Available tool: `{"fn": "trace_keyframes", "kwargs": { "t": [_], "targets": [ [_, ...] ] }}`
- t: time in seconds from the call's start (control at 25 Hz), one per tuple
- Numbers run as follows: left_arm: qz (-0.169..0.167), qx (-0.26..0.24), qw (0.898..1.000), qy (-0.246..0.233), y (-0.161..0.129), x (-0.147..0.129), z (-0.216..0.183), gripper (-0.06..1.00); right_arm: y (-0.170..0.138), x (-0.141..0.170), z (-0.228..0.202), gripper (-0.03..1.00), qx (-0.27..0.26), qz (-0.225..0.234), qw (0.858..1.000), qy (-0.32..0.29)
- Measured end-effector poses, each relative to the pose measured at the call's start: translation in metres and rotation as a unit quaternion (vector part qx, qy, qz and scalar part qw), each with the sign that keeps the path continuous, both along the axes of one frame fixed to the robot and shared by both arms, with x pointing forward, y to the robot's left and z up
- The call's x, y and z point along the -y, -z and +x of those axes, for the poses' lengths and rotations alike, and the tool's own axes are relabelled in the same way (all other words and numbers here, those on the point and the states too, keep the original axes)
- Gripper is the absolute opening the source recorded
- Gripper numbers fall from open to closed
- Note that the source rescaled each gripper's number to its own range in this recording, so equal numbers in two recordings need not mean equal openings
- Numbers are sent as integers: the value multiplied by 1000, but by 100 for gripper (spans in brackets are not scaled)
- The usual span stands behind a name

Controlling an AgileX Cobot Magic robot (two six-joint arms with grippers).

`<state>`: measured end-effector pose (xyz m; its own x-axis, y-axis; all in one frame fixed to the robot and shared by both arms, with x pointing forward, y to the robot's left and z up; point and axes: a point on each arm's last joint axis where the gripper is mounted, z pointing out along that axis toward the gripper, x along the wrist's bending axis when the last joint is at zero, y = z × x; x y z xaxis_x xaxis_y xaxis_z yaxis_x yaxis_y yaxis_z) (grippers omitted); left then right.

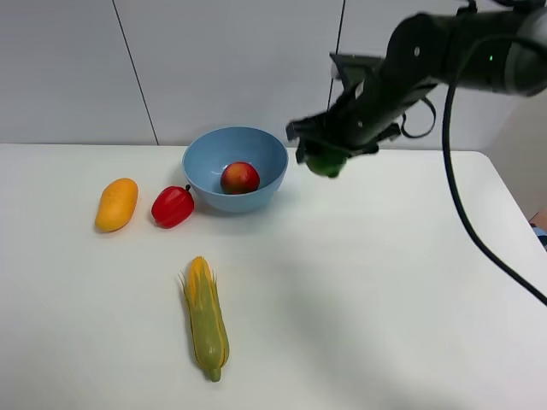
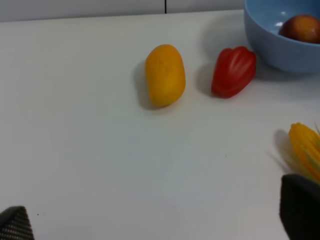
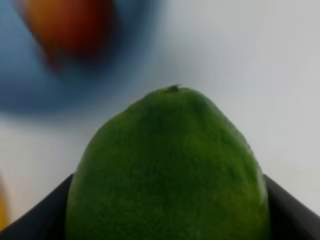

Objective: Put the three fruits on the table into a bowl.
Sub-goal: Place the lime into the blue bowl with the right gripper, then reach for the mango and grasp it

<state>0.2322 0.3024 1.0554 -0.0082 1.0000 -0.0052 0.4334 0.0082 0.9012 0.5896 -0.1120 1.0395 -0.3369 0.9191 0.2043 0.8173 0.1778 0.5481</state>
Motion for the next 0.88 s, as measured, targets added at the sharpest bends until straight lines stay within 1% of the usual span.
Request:
{"fn": "trace_keyframes", "kwargs": {
  "t": [0.08, 0.16, 0.24, 0.32, 0.44, 0.48, 0.52, 0.56, 0.6, 0.64, 0.68, 0.76, 0.84, 0.88],
  "targets": [
    [0, 0, 1000, 0, 0, 0, 0, 100, -14, -12, 19, 0, 37, 20, 999, -3],
    [0, 0, 1000, 0, 0, 0, 0, 100, -12, -28, 37, 0, 50, 28, 998, -14],
    [0, 0, 1000, 0, 0, 0, 0, 100, 2, -46, 52, 0, 49, 27, 998, -29],
    [0, 0, 1000, 0, 0, 0, 0, 100, 23, -64, 66, 0, 40, 23, 998, -42],
    [0, 0, 1000, 0, 0, 0, 0, 100, 48, -83, 76, 0, 29, 13, 998, -61],
    [0, 0, 1000, 0, 0, 0, 0, 100, 55, -86, 79, 3, 29, 7, 997, -70],
    [0, 0, 1000, 0, 0, 0, 0, 100, 59, -88, 80, 20, 30, 5, 997, -75],
    [0, 0, 1000, 0, 0, 0, 0, 100, 62, -89, 80, 41, 29, 2, 997, -77],
    [0, 0, 1000, 0, 0, 0, 0, 100, 62, -89, 81, 57, 30, 0, 997, -77],
    [0, 0, 1000, 0, 0, 0, 0, 100, 62, -89, 81, 64, 28, 0, 997, -74],
    [0, 0, 1000, 0, 0, 0, 0, 100, 61, -88, 81, 70, 27, -3, 997, -73],
    [0, 0, 1000, 0, 0, 0, 0, 100, 55, -86, 78, 75, 18, -6, 997, -70],
    [0, 0, 1000, 0, 0, 0, 0, 100, 38, -83, 73, 77, 23, -10, 997, -72],
    [0, 0, 1000, 0, 0, 0, 0, 100, 21, -80, 68, 77, 31, -8, 997, -74]
  ]
}}
